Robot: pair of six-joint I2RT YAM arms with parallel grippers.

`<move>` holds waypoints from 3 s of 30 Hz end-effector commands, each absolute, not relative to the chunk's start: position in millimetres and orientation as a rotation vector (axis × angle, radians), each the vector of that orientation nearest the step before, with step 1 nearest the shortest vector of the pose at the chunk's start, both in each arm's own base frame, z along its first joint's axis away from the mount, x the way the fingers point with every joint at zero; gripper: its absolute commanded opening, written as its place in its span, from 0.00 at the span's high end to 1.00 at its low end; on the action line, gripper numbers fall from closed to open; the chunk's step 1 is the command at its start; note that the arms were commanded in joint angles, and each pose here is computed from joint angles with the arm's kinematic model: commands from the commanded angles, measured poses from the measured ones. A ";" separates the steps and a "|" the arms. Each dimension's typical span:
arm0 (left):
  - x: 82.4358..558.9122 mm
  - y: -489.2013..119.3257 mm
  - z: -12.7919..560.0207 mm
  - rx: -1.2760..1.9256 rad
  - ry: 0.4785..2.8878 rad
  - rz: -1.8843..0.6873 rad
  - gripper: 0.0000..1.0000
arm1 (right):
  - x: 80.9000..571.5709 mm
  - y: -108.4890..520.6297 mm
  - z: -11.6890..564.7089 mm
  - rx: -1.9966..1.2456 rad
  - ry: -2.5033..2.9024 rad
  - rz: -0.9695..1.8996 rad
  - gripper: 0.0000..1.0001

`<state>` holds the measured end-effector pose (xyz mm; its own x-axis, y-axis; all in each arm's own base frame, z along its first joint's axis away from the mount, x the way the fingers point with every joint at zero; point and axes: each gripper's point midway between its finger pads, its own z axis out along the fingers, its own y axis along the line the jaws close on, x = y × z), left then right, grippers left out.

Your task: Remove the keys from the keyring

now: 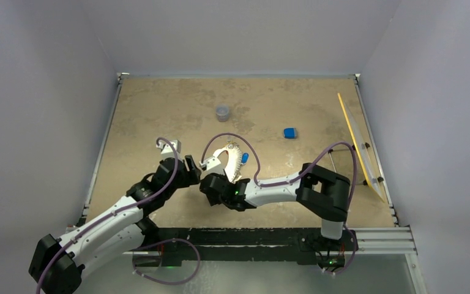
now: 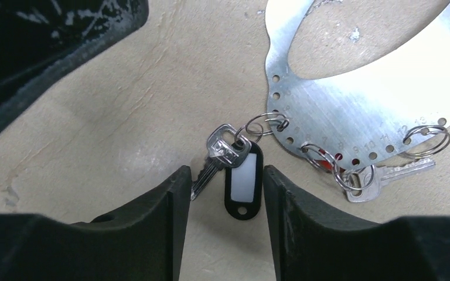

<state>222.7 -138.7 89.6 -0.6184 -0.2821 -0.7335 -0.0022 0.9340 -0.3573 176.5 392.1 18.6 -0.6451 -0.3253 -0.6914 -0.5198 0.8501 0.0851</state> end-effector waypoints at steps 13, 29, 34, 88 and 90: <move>217.7 -146.4 88.8 -0.137 2.224 -0.446 0.38 | 169.4 355.4 -8.1 -0.718 2.419 0.219 0.99; 213.2 -163.8 78.7 -0.073 2.243 -0.544 0.40 | 174.4 368.6 34.5 -0.774 2.356 0.423 1.00; 212.1 -167.2 73.6 -0.062 2.237 -0.571 0.47 | 178.9 369.1 50.9 -0.795 2.329 0.489 1.00; 218.6 -201.7 42.7 0.002 2.259 -0.678 0.58 | 210.2 363.9 77.4 -0.753 2.249 0.697 0.66; 219.7 -202.7 41.9 0.004 2.266 -0.672 0.58 | 208.0 364.3 75.2 -0.742 2.255 0.714 0.64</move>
<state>210.5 -197.4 33.8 -0.7323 -0.1907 -0.6537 0.1932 0.8624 -0.4680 206.3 362.7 70.8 -0.6104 -0.3739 -0.6983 -0.6958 0.6744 0.2470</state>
